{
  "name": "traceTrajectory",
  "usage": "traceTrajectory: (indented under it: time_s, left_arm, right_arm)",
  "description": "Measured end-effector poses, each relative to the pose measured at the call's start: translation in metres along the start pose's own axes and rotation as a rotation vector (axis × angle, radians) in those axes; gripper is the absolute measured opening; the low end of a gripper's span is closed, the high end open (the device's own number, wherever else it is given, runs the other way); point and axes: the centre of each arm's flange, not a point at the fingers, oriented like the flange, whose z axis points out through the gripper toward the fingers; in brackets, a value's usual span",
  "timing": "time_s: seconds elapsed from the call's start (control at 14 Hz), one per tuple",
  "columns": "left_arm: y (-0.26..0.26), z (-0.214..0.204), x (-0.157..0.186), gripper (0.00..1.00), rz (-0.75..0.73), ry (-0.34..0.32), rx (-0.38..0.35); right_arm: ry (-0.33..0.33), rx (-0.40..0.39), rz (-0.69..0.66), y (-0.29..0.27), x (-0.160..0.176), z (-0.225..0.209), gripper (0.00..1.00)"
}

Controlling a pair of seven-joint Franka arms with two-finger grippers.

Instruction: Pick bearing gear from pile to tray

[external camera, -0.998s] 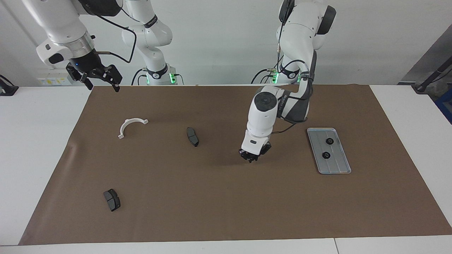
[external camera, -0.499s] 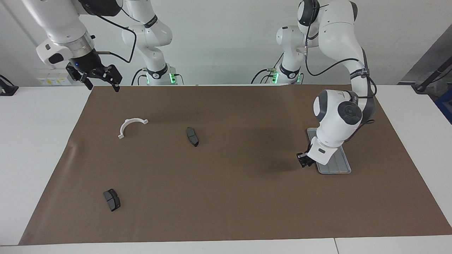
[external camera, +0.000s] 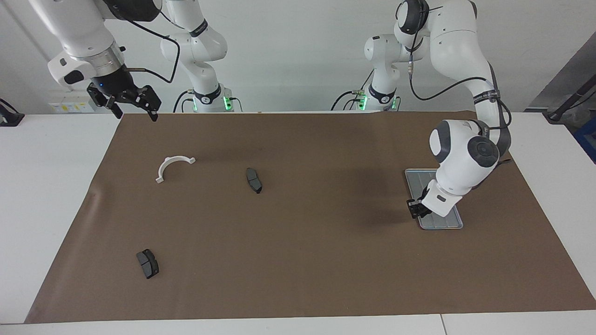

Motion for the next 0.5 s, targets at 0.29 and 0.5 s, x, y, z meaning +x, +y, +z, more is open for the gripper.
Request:
traceTrajectory:
  time_s: [0.29, 0.5]
  left_arm:
    - [0.02, -0.006, -0.02, 0.24, 0.038, -0.024, 0.0]
    - [0.054, -0.011, -0.027, 0.24, 0.085, -0.042, 0.008]
  right_arm:
    - [0.0, 0.0, 0.0, 0.0, 0.0, 0.0, 1.0]
    - [0.0, 0.0, 0.0, 0.0, 0.0, 0.0, 1.0]
